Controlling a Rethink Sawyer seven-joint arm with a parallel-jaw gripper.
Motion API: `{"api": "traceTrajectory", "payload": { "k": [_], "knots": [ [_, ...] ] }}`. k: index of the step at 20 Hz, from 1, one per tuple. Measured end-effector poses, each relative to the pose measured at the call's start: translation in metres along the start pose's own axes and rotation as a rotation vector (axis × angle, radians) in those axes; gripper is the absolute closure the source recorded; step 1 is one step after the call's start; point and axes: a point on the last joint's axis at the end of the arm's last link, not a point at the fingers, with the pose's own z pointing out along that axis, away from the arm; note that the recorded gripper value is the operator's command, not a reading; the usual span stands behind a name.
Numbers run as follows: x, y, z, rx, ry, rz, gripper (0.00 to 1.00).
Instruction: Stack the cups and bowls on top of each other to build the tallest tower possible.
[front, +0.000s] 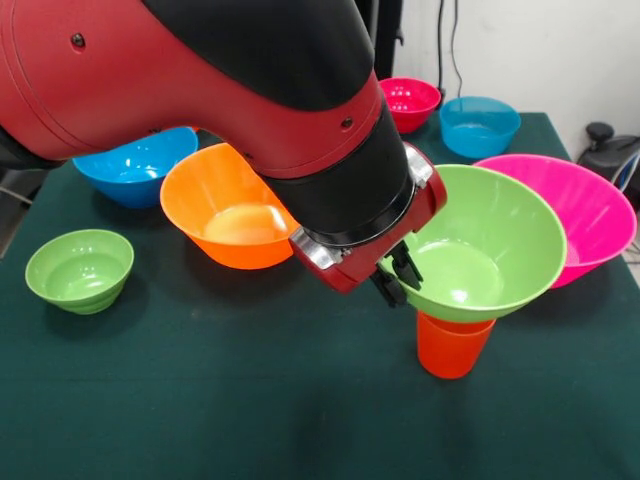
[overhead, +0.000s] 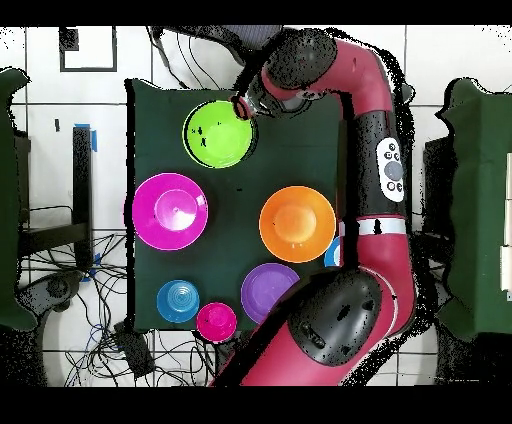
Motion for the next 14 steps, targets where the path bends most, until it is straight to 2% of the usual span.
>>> {"api": "traceTrajectory", "payload": {
  "k": [14],
  "knots": [
    [0.0049, -0.0068, -0.0033, 0.001, -0.004, 0.010, 1.00]
  ]
}}
